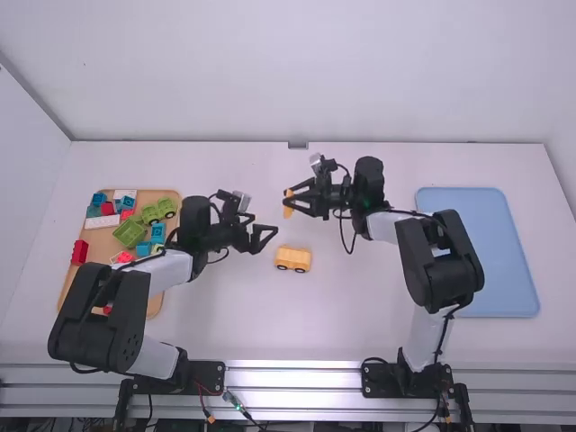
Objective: Assemble lego blocks to make yellow taxi
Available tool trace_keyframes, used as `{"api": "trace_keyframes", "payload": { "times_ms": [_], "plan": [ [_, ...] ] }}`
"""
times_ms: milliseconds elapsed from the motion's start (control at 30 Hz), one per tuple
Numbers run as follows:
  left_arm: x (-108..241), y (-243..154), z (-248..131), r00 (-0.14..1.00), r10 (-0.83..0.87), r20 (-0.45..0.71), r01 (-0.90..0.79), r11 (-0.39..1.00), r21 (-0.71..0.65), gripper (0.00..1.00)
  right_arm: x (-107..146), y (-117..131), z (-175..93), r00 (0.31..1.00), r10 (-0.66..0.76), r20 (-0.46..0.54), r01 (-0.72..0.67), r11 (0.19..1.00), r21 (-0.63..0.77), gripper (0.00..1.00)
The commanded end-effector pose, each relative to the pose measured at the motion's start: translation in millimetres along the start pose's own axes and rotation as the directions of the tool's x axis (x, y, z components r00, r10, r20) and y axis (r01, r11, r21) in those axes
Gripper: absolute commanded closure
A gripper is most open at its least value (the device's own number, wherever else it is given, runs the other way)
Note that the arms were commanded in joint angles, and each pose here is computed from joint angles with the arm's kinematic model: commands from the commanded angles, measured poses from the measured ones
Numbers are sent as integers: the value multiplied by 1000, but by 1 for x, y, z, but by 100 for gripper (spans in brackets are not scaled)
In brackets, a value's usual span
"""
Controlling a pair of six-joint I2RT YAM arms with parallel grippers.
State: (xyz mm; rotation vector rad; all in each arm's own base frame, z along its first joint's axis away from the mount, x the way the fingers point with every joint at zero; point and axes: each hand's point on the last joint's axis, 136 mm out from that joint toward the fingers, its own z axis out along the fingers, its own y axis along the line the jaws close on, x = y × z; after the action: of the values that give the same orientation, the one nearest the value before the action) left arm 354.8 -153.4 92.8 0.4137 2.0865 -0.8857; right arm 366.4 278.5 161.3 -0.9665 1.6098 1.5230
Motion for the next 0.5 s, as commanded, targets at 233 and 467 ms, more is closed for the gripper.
{"api": "trace_keyframes", "payload": {
  "times_ms": [233, 467],
  "plan": [
    [25, 107, -39, 992, -99, -76, 30, 784, -620, 1, 28, -72, 8, 948, 63, -312, 81, 900, 428, 100],
    [-16, 147, -133, 976, -172, 134, 197, 436, -878, 1, 42, -35, 47, 772, -46, -634, 320, 890, 325, 100]
  ]
}}
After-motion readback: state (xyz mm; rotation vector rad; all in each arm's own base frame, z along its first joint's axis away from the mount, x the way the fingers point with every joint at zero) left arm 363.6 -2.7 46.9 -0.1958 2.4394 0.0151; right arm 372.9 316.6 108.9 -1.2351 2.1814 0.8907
